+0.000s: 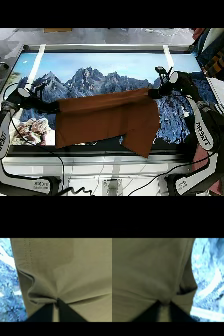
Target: Fold the clothes and pants, and hang the long-sleeved shirts on hangers.
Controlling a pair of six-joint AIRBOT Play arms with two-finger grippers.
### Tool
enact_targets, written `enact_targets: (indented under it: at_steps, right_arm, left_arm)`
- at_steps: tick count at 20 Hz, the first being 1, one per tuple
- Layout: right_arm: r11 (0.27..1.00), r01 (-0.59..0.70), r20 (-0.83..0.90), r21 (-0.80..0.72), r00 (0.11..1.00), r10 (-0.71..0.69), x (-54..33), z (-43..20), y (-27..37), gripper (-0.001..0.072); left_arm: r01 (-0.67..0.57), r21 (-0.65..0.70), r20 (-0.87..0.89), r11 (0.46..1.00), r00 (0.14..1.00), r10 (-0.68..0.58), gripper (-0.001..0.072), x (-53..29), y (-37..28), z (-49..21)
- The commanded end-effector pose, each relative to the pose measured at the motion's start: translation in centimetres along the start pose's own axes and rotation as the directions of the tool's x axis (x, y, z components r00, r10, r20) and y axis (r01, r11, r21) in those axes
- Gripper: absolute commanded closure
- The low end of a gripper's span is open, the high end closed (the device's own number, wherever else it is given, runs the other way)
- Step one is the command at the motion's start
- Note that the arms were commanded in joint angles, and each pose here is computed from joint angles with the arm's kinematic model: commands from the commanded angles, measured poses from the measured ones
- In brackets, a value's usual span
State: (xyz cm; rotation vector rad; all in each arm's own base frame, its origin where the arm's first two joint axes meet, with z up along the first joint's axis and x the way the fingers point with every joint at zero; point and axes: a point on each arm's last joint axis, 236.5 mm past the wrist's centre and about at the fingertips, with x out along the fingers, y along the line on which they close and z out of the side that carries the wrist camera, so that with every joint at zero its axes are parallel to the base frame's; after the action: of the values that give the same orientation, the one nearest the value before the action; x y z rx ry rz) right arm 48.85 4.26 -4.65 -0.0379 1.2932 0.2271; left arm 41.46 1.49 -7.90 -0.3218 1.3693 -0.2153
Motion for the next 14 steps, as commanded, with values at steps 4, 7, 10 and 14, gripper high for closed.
enact_targets:
  at_steps: [4, 7, 10, 14]
  right_arm:
    - [0.999, 0.034, -0.017, -0.007, 0.999, -0.034, -0.8, -0.1, -0.7, 0.0146]
    - [0.989, 0.138, -0.055, -0.052, 0.988, -0.141, -2.8, -0.7, -3.6, 0.0166]
    - [0.991, 0.131, -0.197, 0.016, 0.972, -0.125, -4.5, -4.9, -6.8, 0.0177]
    - [0.971, -0.098, -0.391, 0.220, 0.903, 0.180, -5.1, -13.3, -5.8, 0.0304]
  left_arm:
    - [-0.018, 0.020, 0.027, 1.000, 0.999, 0.017, 0.0026, -2.4, -0.3, 0.9]
    - [-0.159, 0.107, 0.087, 0.981, 0.985, 0.150, 0.0032, -7.6, 1.0, 2.0]
    - [-0.362, 0.161, 0.154, 0.918, 0.928, 0.339, 0.0068, -14.3, 3.2, 1.1]
    - [-0.409, 0.087, 0.188, 0.908, 0.902, 0.389, 0.0162, -17.5, 5.4, -3.1]
